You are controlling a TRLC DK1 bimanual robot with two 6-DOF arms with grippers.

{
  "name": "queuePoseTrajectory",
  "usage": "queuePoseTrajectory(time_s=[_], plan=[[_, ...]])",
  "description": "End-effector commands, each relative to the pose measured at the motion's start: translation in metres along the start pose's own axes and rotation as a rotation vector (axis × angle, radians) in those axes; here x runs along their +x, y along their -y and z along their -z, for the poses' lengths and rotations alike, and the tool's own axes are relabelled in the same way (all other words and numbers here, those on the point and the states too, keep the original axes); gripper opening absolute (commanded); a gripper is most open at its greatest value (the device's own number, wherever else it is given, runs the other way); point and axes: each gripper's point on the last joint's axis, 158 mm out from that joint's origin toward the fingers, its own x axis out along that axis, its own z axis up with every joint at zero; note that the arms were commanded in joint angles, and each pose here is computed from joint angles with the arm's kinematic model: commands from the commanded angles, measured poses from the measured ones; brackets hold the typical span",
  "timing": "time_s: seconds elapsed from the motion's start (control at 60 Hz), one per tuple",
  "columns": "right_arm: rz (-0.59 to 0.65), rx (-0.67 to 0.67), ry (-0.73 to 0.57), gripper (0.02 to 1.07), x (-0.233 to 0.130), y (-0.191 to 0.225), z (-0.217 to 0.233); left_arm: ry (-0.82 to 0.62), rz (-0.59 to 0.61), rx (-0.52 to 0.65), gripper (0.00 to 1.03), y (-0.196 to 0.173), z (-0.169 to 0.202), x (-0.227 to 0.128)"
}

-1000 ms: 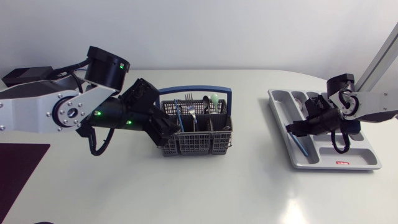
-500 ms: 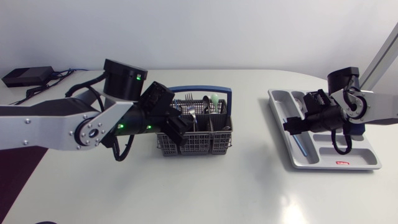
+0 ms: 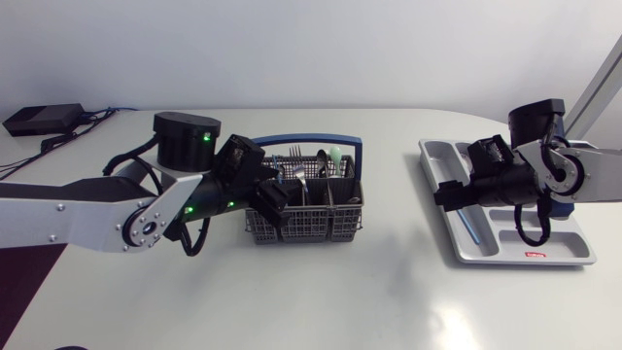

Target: Unload the cutlery basket into the drawer organizer.

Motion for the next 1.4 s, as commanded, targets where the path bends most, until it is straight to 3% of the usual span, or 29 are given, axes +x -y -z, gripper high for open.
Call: queuePoseTrajectory(time_s=[0.0,0.9,1.0,1.117,1.383], plan=[[-0.011,0.02,-0.011,0.76,-0.001,-0.007,0.008,-0.014,-0.012,-0.005,0.67,-0.004,0.015,0.007],[-0.006,-0.016,-0.013,0.76,0.008,-0.003,0.012,0.127,-0.049,-0.033,0.66,-0.024,-0.027,0.059],[-0.005,-0.021,-0.018,0.76,0.012,-0.002,0.015,0.147,-0.059,-0.027,0.58,-0.023,-0.028,0.062],[-0.005,-0.021,-0.021,0.76,0.016,-0.001,0.016,0.161,-0.054,-0.025,0.35,-0.019,-0.027,0.066],[-0.006,-0.021,-0.026,0.76,0.021,-0.001,0.021,0.176,-0.038,-0.015,0.15,-0.01,-0.031,0.072]])
